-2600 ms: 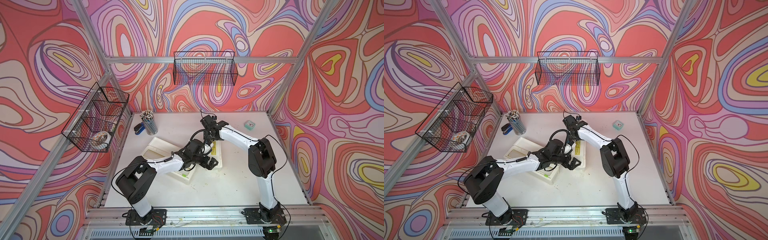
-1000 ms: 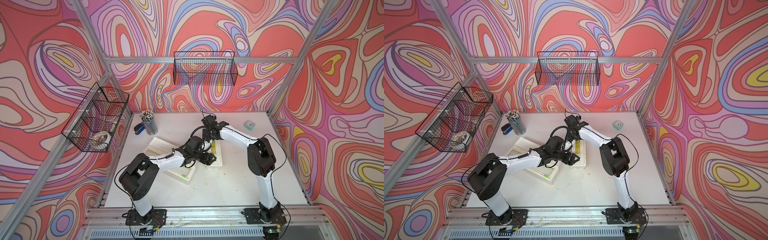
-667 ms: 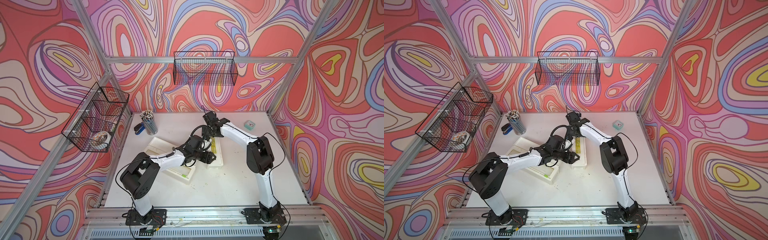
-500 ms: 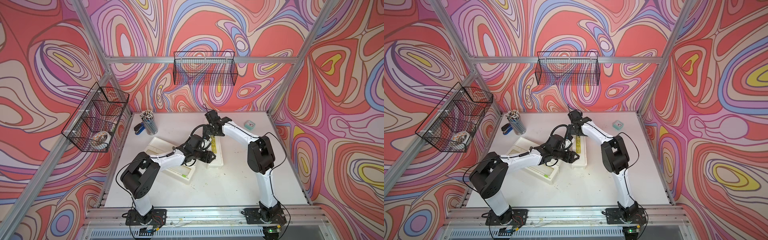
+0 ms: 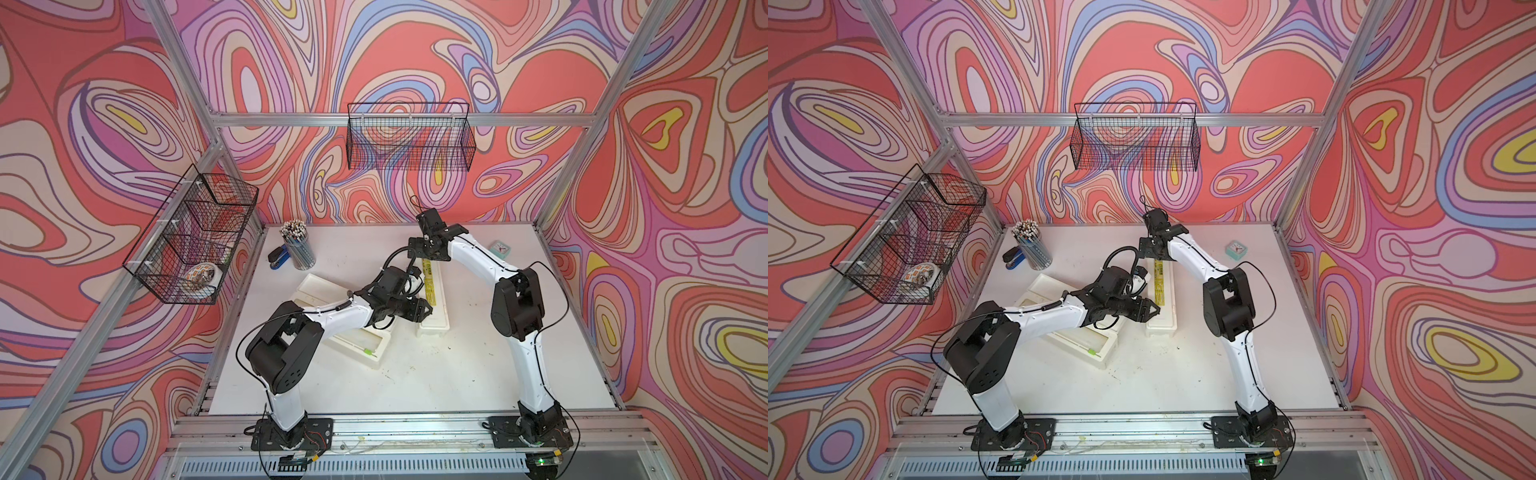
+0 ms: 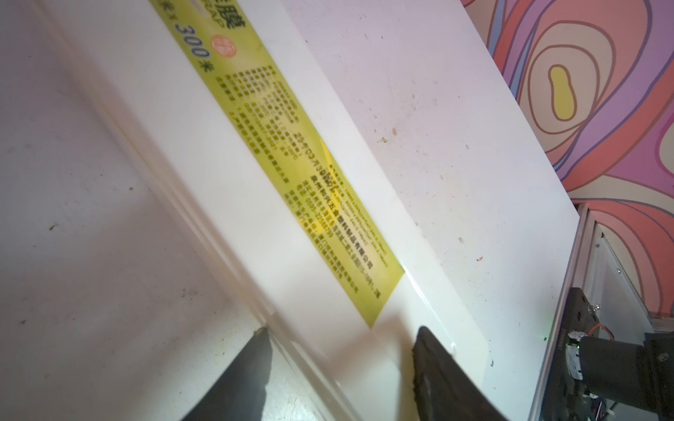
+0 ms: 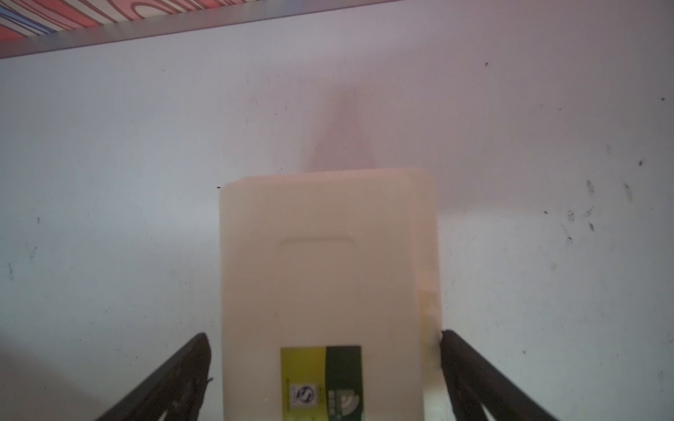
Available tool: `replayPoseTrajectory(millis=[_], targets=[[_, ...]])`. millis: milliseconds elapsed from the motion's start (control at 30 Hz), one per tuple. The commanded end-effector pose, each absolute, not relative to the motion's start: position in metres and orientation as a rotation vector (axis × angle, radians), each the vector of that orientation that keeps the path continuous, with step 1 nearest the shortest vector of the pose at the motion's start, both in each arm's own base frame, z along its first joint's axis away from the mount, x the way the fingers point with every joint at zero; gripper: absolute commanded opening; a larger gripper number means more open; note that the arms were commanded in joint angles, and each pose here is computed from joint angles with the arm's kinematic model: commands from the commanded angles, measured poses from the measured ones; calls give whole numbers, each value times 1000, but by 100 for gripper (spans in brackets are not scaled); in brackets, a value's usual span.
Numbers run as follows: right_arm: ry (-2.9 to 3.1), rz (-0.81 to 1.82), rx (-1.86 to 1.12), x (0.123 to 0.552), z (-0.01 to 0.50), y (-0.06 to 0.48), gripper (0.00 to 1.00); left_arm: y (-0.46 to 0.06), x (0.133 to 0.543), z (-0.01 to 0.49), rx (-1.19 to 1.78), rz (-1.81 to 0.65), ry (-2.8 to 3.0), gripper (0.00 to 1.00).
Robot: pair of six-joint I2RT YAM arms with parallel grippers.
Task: Put plastic wrap rolls into dispensers
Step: Close the lid on the plastic wrap cutting box.
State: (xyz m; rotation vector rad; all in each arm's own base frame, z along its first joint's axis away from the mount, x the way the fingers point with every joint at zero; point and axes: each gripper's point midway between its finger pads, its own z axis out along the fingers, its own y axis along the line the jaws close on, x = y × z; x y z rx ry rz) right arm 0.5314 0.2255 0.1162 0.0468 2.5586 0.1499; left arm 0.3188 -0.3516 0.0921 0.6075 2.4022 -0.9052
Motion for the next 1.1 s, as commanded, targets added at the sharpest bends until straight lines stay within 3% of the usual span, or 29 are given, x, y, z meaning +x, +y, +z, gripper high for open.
replayPoseTrajectory(millis=[0,233,367,733,1067], targets=[[2535,176,25,542,121,231,98,-300,269,-5,646,-648,2789,59],[2381,254,-22,555,192,226,98,-298,269,-7,611,-652,2810,59],[2397,399,-63,539,210,224,98,-297,269,-8,589,-666,2817,59],[2584,706,-16,405,150,186,94,-308,281,11,551,-743,2758,58],[2598,949,48,345,121,193,81,-319,292,35,535,-816,2665,61]])
